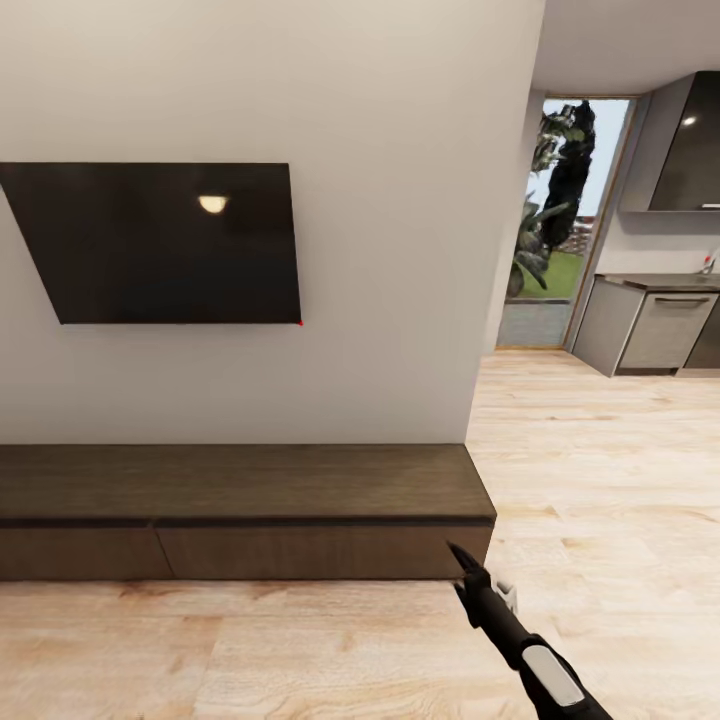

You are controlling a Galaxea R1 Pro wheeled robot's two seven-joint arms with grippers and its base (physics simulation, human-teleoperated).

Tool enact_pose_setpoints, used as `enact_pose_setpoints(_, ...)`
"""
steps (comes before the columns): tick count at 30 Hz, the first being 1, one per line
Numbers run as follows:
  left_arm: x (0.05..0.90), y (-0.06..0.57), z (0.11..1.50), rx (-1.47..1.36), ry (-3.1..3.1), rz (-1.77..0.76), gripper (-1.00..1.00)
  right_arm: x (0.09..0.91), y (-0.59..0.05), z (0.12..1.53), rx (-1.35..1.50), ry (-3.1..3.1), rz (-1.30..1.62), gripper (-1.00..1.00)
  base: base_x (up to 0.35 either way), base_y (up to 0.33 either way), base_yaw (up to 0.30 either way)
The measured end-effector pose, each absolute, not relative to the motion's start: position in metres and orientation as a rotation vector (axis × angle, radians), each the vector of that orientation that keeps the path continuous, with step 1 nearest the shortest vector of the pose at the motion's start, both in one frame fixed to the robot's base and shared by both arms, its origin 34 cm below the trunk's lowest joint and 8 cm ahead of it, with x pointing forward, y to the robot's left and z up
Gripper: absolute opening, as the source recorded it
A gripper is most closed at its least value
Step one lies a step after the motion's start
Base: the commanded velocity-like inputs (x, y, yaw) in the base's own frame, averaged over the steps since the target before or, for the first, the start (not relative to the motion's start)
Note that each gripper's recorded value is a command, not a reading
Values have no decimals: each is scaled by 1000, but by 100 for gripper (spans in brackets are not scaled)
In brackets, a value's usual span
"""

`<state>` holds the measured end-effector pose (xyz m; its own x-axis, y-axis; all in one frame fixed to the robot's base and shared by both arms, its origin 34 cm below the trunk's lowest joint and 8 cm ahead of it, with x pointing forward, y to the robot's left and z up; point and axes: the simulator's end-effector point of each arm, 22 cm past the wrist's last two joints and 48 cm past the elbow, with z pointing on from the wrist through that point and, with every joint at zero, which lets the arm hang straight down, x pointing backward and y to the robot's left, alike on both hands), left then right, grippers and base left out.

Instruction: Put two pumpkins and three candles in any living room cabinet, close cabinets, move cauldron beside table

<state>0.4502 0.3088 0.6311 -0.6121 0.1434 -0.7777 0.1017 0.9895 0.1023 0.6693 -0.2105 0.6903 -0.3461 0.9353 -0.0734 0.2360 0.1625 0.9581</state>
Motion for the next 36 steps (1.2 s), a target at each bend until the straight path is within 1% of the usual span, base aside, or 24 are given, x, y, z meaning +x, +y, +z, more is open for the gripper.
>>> enact_pose_setpoints(7,439,307,637,181,2225,56,100,664,-224,681,1182,1696,1206,100,229,42,0)
enact_pose_setpoints(16,438,306,637,184,2227,53,100,665,-238,688,1160,1660,1215,100,285,98,0)
enact_pose_setpoints(25,441,302,641,195,2215,34,100,655,-264,695,1116,1584,1254,100,87,17,0)
enact_pose_setpoints(31,438,299,641,192,2219,28,100,653,-289,696,1170,1513,1235,100,52,1,0)
enact_pose_setpoints(36,436,296,648,196,2205,24,100,651,-293,693,1193,1496,1231,100,10,0,0)
